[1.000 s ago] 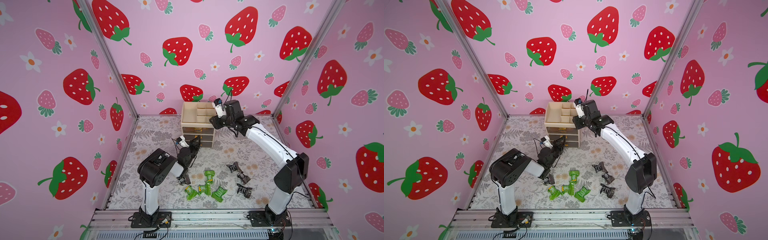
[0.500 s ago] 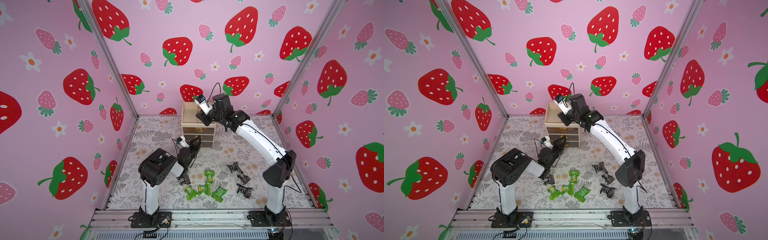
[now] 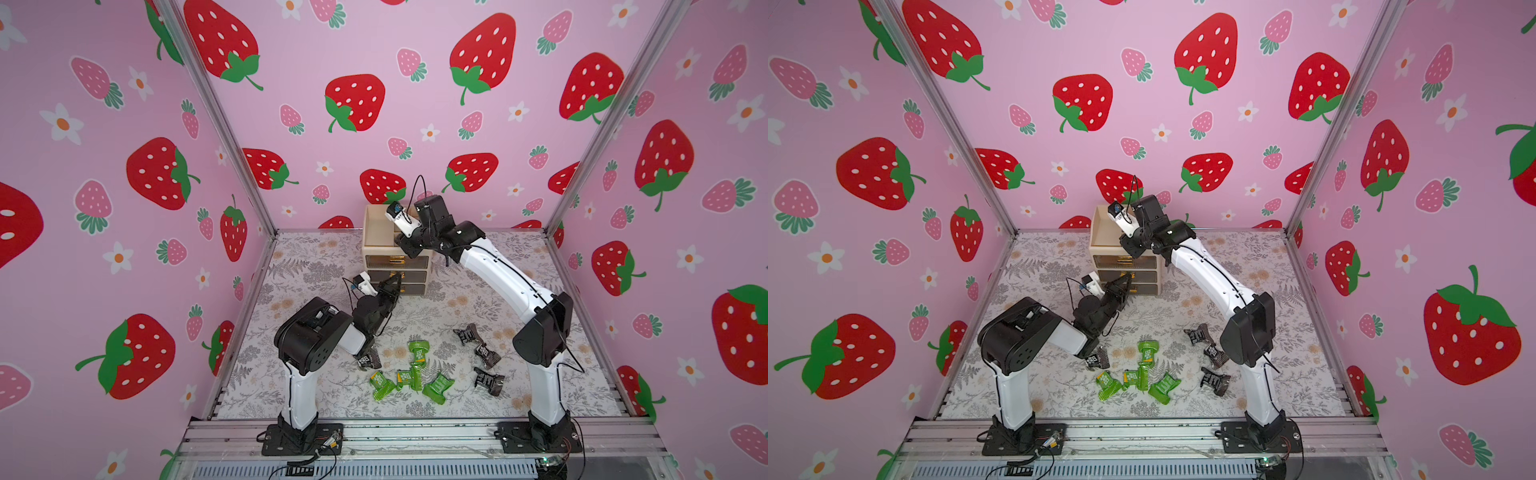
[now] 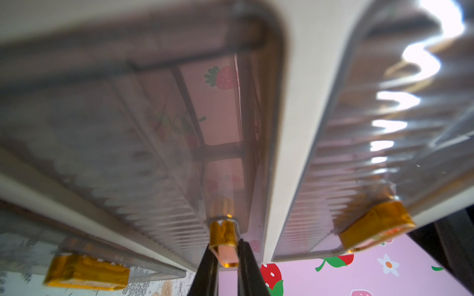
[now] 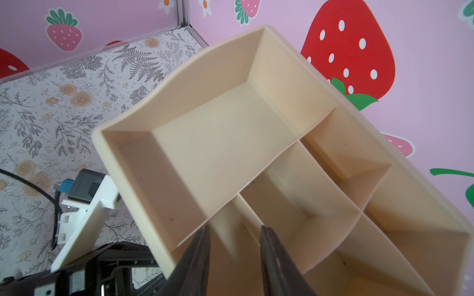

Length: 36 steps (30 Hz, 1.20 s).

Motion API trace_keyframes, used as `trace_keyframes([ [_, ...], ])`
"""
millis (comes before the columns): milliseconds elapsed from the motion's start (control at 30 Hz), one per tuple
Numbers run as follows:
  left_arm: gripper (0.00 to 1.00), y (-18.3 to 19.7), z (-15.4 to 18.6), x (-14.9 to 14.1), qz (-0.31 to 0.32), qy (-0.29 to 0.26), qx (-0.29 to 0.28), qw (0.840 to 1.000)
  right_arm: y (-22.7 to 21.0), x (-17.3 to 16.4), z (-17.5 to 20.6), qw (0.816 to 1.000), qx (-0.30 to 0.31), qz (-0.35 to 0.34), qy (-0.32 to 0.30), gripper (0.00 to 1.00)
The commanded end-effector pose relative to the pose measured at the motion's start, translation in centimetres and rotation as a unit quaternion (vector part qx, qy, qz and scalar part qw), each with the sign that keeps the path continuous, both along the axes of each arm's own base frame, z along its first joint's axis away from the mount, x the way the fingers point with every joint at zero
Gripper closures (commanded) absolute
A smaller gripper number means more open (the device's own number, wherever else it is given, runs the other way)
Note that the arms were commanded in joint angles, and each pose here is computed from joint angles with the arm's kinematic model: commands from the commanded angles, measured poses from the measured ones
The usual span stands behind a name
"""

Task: Place the cookies into the drawer by color
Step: Open the drawer in the storage box.

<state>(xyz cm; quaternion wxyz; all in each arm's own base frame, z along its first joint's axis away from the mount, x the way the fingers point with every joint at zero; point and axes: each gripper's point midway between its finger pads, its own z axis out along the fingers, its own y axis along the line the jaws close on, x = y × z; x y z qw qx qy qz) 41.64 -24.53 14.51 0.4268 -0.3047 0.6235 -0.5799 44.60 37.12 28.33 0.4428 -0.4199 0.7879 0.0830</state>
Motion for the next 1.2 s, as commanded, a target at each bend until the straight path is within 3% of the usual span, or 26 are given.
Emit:
trace_keyframes([
  [0,1.0,-0.7,-0.4,-2.0,-0.03,0.001,0.034,0.999,-0.4,0.7,-0.2,1.0,-0.014,-0.015,-0.008,0.63],
  [533,1.0,-1.7,-1.7,-7.3,-0.099,0.033,0.032,0.994,-0.4,1.5,-1.2,0.999,-0.007,-0.05,0.01,0.65],
  [1167,1.0,-1.4,-1.5,-11.6,-0.119,0.043,0.039,0.991,-0.6,1.0,-1.5,0.998,0.002,-0.062,0.034,0.65],
])
